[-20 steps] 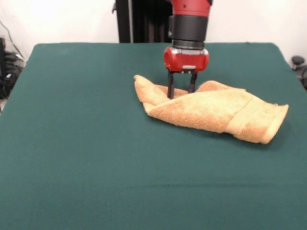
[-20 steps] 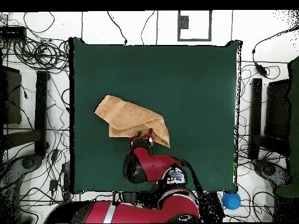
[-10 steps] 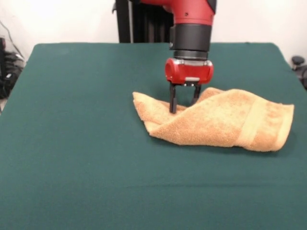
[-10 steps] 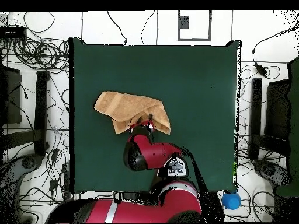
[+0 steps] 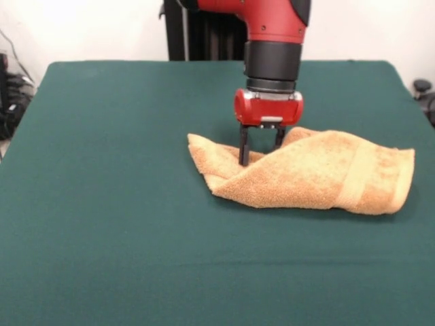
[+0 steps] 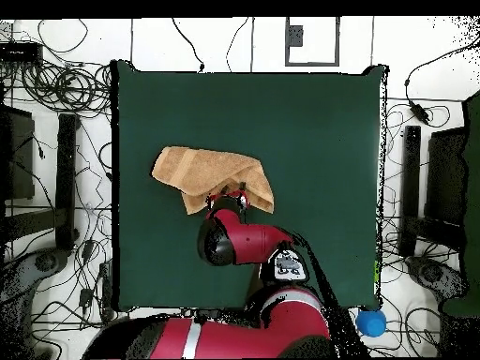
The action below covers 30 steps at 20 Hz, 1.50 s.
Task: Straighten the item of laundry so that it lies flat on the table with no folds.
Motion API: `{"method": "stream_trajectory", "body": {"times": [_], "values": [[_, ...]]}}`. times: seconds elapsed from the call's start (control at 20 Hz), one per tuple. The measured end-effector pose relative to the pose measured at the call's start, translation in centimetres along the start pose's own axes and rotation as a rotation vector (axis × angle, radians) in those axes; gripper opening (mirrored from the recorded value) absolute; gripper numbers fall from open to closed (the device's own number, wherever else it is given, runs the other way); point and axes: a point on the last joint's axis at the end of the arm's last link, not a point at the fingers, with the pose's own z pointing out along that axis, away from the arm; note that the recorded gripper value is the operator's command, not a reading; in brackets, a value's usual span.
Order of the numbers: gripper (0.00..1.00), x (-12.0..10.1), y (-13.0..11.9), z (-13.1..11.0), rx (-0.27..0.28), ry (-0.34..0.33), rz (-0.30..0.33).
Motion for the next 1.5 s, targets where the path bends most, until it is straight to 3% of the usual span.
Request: {"method": "stream_trajectory", "body": {"times": [0.2, 1.05, 1.1, 1.5], "values": [[1.00, -0.41, 0.09, 0.07, -0.009, 0.015, 0.028], [1.00, -0.58, 0.12, 0.08, -0.008, 0.016, 0.037], [0.00, -0.60, 0.11, 0.08, -0.008, 0.016, 0.038], [0.00, -0.60, -0.05, 0.11, -0.007, 0.015, 0.042]]}}
